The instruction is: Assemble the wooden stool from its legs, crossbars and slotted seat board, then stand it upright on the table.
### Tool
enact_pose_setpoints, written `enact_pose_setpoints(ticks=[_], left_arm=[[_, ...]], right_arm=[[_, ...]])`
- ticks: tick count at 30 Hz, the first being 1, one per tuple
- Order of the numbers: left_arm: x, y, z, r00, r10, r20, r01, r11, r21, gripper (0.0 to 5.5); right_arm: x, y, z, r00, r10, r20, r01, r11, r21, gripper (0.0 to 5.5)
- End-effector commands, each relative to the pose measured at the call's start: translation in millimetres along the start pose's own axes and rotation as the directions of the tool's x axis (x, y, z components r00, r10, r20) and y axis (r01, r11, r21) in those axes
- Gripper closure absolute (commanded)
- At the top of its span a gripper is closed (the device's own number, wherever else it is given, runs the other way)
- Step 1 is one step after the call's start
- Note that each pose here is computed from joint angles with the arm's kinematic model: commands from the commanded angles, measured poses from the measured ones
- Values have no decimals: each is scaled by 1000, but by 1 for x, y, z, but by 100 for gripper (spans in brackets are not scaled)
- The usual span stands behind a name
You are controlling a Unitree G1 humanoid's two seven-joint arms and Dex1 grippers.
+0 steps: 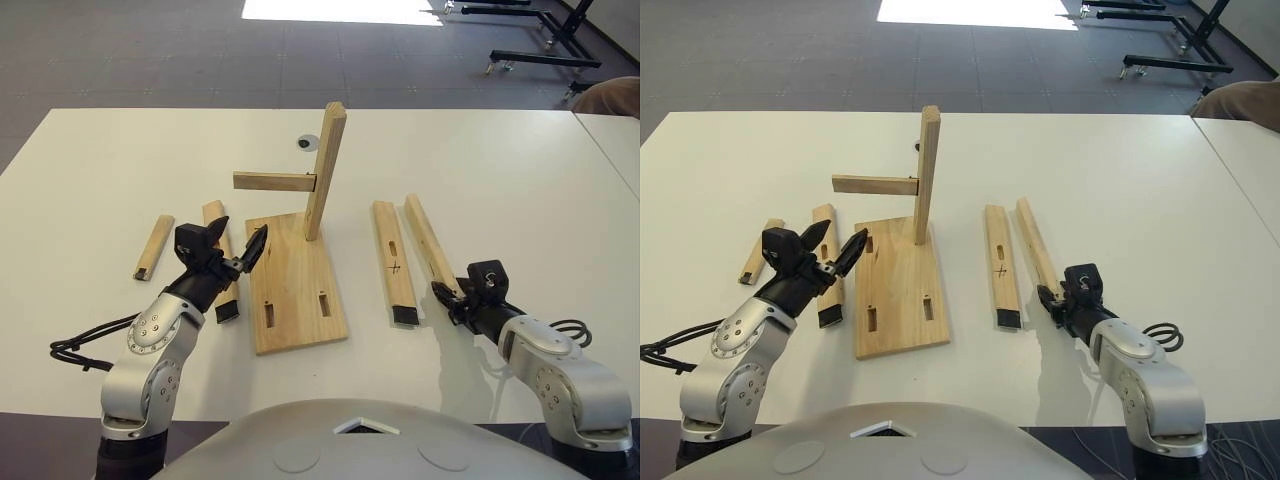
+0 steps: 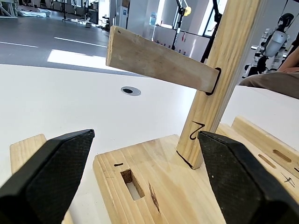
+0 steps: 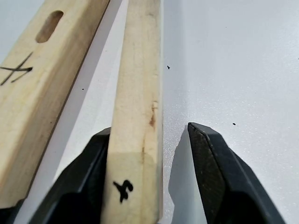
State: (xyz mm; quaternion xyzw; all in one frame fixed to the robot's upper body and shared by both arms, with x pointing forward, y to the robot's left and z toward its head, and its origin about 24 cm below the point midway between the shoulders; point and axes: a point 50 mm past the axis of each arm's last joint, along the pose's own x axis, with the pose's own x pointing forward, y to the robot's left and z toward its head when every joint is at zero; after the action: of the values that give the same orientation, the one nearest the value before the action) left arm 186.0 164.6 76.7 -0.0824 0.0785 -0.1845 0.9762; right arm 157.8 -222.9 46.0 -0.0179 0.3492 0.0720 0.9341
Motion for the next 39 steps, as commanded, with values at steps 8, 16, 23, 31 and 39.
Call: enact_pose_setpoints(ticks=[8,16,23,31,39], left_arm=[[1,15,7,999,5,53,-5,1000,-6,144],[7,30,51,945,-182,271,205,977,-59,144],[12,36,109,673,-660,333,705,709,-20,144],[24,21,130,460,-819,344,885,456,-98,144],[25,2,142,240,-898,368,971,220,-95,144]], right_arm=[[18,-14,40,962,37,271,-83,983,161,448],[24,-28,125,681,361,637,-600,773,203,448],[-16,30,173,-13,861,509,-982,84,-167,448],[-12,75,170,-331,889,317,-942,-294,-159,448],[1,96,166,-496,808,319,-861,-504,-63,448]])
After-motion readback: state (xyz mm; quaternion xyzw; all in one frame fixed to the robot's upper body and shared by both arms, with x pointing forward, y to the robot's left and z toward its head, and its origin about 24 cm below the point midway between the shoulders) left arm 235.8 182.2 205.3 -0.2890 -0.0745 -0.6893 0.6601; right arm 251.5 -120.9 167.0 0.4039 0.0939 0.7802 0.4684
